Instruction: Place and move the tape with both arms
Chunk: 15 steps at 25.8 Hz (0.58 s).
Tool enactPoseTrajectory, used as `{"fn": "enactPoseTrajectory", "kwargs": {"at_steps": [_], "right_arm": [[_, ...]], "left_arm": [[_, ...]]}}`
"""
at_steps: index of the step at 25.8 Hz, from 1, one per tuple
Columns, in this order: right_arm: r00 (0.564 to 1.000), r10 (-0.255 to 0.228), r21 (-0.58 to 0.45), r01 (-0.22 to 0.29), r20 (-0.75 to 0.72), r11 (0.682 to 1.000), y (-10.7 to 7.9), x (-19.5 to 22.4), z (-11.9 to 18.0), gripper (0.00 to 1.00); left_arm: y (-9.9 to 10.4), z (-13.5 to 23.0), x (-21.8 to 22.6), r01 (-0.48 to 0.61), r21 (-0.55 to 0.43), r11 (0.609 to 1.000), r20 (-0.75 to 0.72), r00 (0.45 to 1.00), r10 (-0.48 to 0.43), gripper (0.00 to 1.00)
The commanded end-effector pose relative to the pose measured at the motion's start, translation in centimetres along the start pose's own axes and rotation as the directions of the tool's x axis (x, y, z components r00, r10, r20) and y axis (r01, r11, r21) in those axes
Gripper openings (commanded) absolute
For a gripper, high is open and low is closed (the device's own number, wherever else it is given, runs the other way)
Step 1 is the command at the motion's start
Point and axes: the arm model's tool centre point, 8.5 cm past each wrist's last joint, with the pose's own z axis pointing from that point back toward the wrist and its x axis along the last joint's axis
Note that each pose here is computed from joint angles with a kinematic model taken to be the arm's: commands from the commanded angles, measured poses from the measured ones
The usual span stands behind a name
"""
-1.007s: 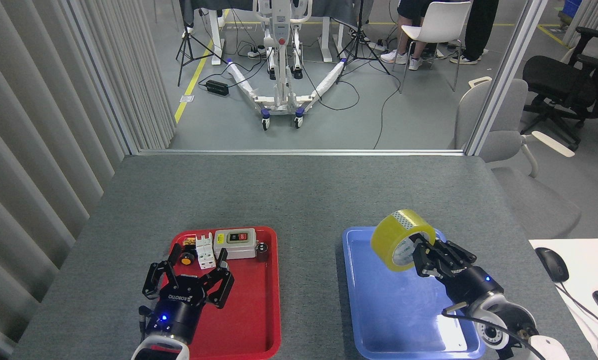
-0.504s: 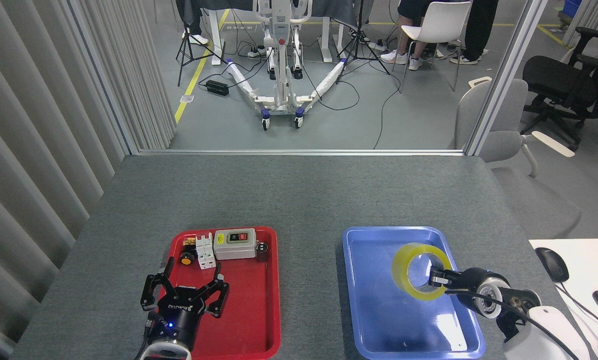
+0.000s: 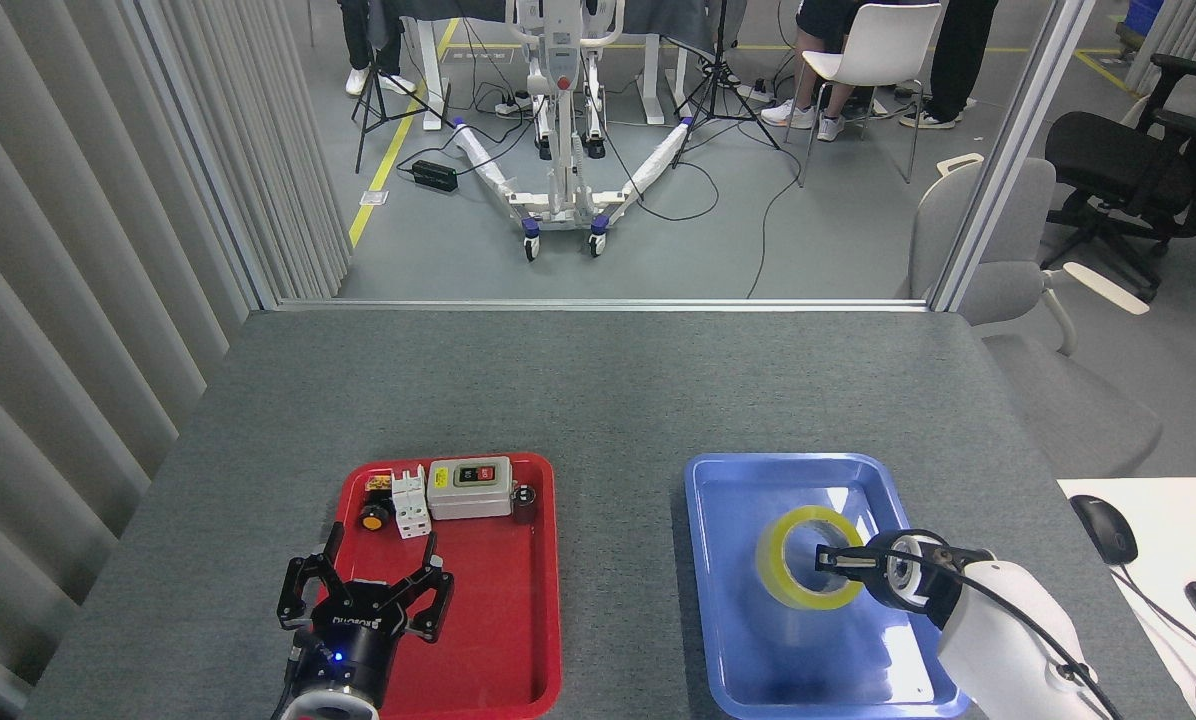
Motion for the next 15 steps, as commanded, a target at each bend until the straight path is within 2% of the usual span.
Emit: {"fn": "enactPoseTrajectory", "kwargs": {"at_steps": [1, 6, 9, 11, 15], "right_arm": [[1.000, -0.002, 0.018, 0.002, -0.005, 1.000, 0.4, 0.2, -0.5, 0.33], [1.000, -0.008, -0.023, 0.008, -0.004, 1.000, -0.3, 0.1, -0.4, 0.47], [1.000, -0.009, -0.057, 0.008, -0.003, 0.998, -1.6, 0.2, 0.1, 0.59], [1.000, -0.009, -0.059, 0.009, -0.003, 0.998, -1.6, 0.2, 0.1, 0.60], [1.000, -0.005, -0.091, 0.005, 0.002, 0.996, -2.1, 0.3, 0.3, 0.69]], "left_arm": [[0.1, -0.1, 0.0, 0.000, 0.004, 1.000, 0.001, 1.000, 0.000, 1.00], [0.2, -0.3, 0.2, -0.002, 0.006, 1.000, 0.004, 1.000, 0.002, 1.00], [0.2, -0.3, 0.3, -0.006, 0.008, 1.000, 0.004, 1.000, 0.006, 1.00], [0.3, -0.3, 0.3, -0.007, 0.008, 1.000, 0.004, 1.000, 0.007, 1.00], [0.3, -0.4, 0.6, -0.011, 0.008, 1.000, 0.013, 1.000, 0.011, 1.00]]}}
